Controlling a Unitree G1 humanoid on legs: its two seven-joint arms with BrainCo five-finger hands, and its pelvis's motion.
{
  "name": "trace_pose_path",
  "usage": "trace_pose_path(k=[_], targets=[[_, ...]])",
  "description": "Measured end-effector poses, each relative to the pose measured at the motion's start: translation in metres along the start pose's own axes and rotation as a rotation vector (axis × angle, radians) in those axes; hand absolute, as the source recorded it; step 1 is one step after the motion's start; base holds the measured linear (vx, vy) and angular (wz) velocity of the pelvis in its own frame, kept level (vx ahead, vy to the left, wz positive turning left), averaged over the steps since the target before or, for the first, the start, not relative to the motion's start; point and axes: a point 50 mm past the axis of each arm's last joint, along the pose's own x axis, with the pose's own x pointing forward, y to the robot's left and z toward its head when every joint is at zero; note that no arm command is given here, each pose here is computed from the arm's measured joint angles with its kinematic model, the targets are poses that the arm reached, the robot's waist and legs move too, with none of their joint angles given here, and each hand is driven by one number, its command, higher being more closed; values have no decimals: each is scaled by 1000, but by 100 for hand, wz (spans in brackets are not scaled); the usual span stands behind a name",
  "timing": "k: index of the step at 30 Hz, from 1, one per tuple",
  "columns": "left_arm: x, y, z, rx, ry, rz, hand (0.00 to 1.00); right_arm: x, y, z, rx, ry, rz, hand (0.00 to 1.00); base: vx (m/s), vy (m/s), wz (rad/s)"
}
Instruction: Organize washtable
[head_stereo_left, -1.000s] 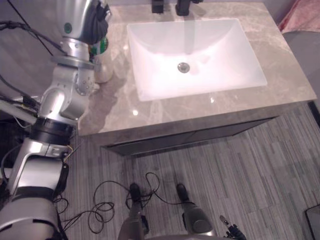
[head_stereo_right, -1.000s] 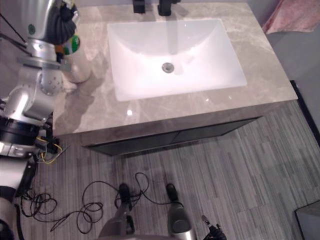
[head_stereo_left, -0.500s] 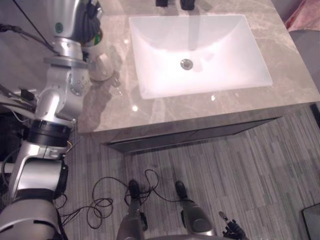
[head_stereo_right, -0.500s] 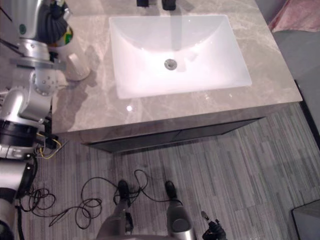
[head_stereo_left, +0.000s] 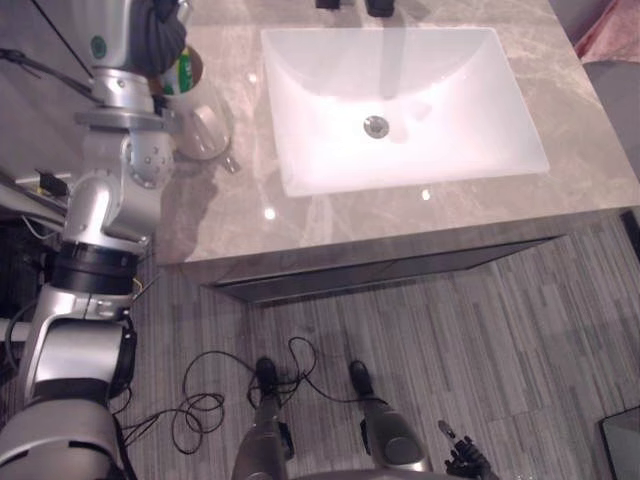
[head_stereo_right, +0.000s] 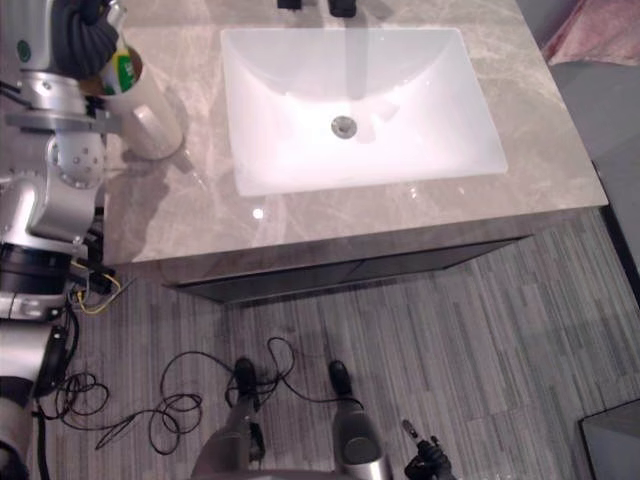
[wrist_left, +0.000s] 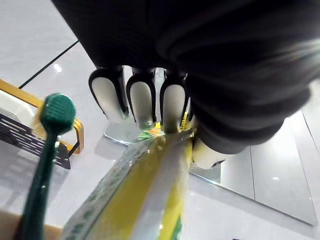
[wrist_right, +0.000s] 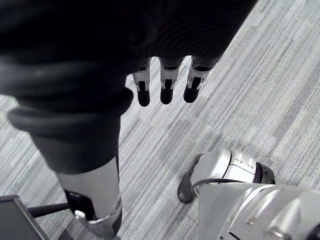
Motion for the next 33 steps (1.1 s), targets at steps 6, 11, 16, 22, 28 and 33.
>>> trace_pose_path(k=[6, 11, 16, 22, 28, 33], targets=[[-5, -4, -1, -6, 12, -14, 100, 0, 0, 0, 0, 0, 0, 0, 0, 0, 0], [-6, -2, -2, -8, 18, -5, 0, 0, 0, 0, 0, -1, 0, 0, 0, 0, 0], [-5, 0, -5, -7, 29, 8, 0, 0, 0, 0, 0, -1, -1, 0, 0, 0, 0], [-5, 2, -3, -16, 25, 14, 0, 0, 0, 0, 0, -1, -1, 0, 0, 0, 0], [-4, 3, -2, -19, 20, 20, 0, 0, 0, 0, 0, -1, -1, 0, 0, 0, 0], [-4, 3, -2, -18, 22, 22, 0, 0, 0, 0, 0, -1, -1, 0, 0, 0, 0]])
